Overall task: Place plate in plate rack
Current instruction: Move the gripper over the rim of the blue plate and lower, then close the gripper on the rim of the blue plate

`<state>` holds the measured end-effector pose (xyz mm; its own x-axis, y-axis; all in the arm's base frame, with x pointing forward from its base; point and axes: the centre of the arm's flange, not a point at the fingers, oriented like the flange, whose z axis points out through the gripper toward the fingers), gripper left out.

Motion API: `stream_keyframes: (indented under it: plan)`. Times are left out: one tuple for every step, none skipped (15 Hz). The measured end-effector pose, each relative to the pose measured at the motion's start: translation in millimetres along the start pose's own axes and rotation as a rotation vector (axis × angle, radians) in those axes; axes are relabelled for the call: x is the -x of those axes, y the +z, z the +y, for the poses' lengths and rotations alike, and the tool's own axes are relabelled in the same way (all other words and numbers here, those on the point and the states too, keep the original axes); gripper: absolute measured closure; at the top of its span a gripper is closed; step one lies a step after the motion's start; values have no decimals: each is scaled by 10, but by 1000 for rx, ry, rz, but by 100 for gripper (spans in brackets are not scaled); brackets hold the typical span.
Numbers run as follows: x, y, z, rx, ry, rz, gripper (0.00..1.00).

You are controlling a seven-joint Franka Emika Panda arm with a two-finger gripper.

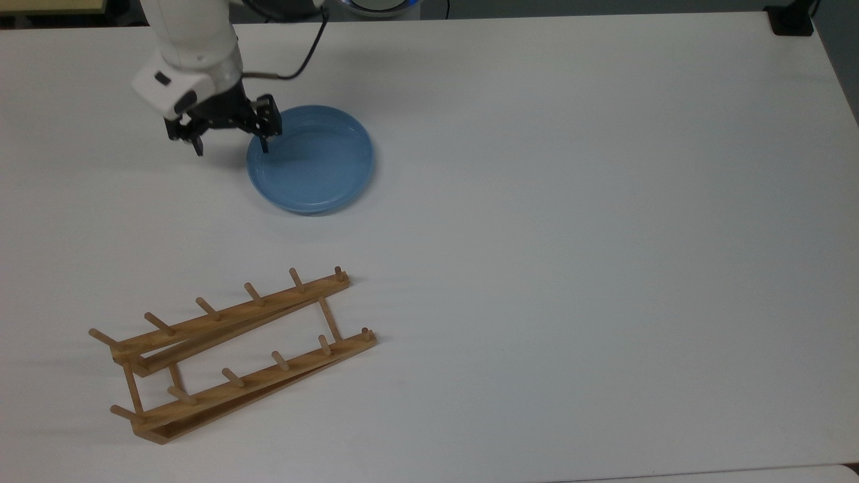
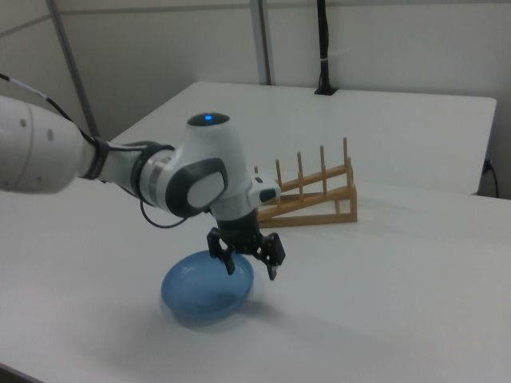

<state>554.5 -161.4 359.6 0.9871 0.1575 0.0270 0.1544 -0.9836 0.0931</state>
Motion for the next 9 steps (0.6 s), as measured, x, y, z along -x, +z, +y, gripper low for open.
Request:
stream_keyframes:
  plan:
    - [-12,104,-3,-2,-1,-8,0]
    - [-24,188,-6,-2,-3,-11,0]
    - [-37,274,-9,-2,-4,-14,0]
    - [-39,309,-12,-3,-5,-18,0]
    - [-39,336,-16,-5,-5,-22,0]
    - [-40,354,-22,-6,-5,-25,6]
    - [-42,362,-27,-6,2,-26,14]
    - [-44,363,-31,-6,16,-27,26]
    - [-47,363,-37,-6,33,-26,38]
